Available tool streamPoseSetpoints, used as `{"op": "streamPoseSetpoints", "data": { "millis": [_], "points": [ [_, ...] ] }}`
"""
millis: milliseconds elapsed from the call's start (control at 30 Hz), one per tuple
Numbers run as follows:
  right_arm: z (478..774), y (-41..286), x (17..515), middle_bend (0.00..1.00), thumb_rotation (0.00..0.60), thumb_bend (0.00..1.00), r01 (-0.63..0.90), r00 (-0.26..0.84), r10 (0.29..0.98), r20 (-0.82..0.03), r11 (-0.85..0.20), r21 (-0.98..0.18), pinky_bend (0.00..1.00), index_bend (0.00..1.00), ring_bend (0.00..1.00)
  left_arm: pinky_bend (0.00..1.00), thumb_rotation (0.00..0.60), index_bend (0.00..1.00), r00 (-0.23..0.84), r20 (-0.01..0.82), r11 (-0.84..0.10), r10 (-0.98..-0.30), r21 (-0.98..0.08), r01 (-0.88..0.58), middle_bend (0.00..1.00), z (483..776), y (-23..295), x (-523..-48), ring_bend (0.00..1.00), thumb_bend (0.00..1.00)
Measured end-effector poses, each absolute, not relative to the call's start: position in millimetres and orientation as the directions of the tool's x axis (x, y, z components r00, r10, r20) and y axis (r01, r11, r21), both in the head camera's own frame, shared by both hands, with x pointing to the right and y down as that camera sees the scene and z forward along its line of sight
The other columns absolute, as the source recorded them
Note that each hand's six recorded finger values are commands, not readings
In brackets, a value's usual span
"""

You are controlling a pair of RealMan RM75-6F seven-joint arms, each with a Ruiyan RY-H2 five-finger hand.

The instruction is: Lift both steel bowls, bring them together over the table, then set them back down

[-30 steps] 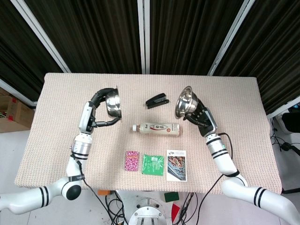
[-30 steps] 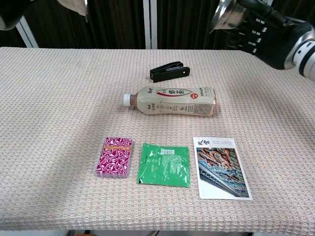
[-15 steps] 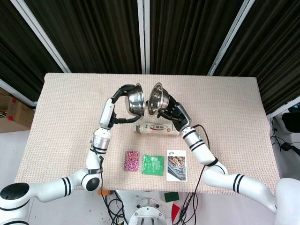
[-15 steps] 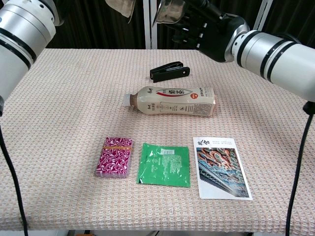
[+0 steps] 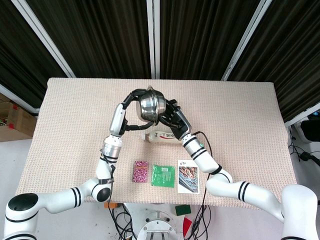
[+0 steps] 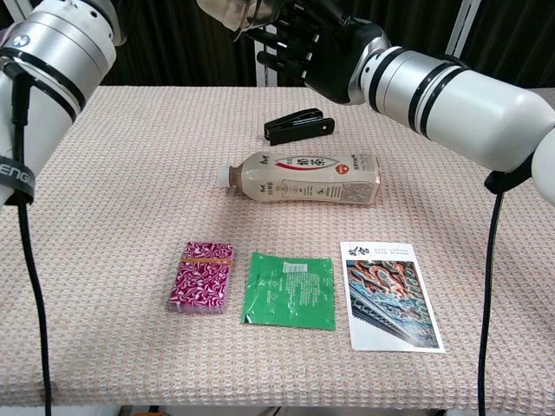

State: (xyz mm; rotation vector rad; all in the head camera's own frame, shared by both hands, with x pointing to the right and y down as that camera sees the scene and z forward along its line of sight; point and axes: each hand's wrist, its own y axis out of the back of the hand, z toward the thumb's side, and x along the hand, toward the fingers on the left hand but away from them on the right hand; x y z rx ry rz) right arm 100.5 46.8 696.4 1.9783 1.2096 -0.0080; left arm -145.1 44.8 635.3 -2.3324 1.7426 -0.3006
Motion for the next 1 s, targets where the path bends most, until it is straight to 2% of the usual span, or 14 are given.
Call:
{"op": "streamPoseSetpoints", "data": {
  "millis": [233, 567, 867, 1000],
  "points": [
    [694.7, 41.0, 130.5, 0.58, 0.6, 0.3, 0.773, 0.492, 0.782, -0.383, -0.191, 0.604, 0.58, 0.74, 0.52, 0.77, 0.6, 0.68, 0.254, 0.026, -0.251, -0.967, -0.285, -0.925, 0.7, 631.1, 43.4, -164.2, 0.63, 0.13],
    [691.2, 54.2, 92.2, 0.58, 0.6, 0.3, 0.731, 0.594, 0.712, -0.373, -0.284, 0.621, 0.58, 0.74, 0.52, 0.78, 0.6, 0.68, 0.32, 0.035, -0.317, -0.947, -0.28, -0.906, 0.7, 631.2, 46.2, -146.3, 0.63, 0.13],
    [694.1, 47.0, 129.7, 0.58, 0.6, 0.3, 0.767, 0.527, 0.762, -0.376, -0.235, 0.598, 0.58, 0.74, 0.52, 0.79, 0.6, 0.69, 0.273, 0.037, -0.273, -0.961, -0.266, -0.925, 0.71, 630.6, 42.2, -171.6, 0.64, 0.14],
    [692.9, 50.8, 118.7, 0.58, 0.6, 0.3, 0.755, 0.555, 0.743, -0.374, -0.261, 0.601, 0.58, 0.74, 0.52, 0.79, 0.6, 0.69, 0.293, 0.036, -0.292, -0.955, -0.262, -0.92, 0.71, 629.8, 43.3, -164.7, 0.64, 0.14]
  ]
}}
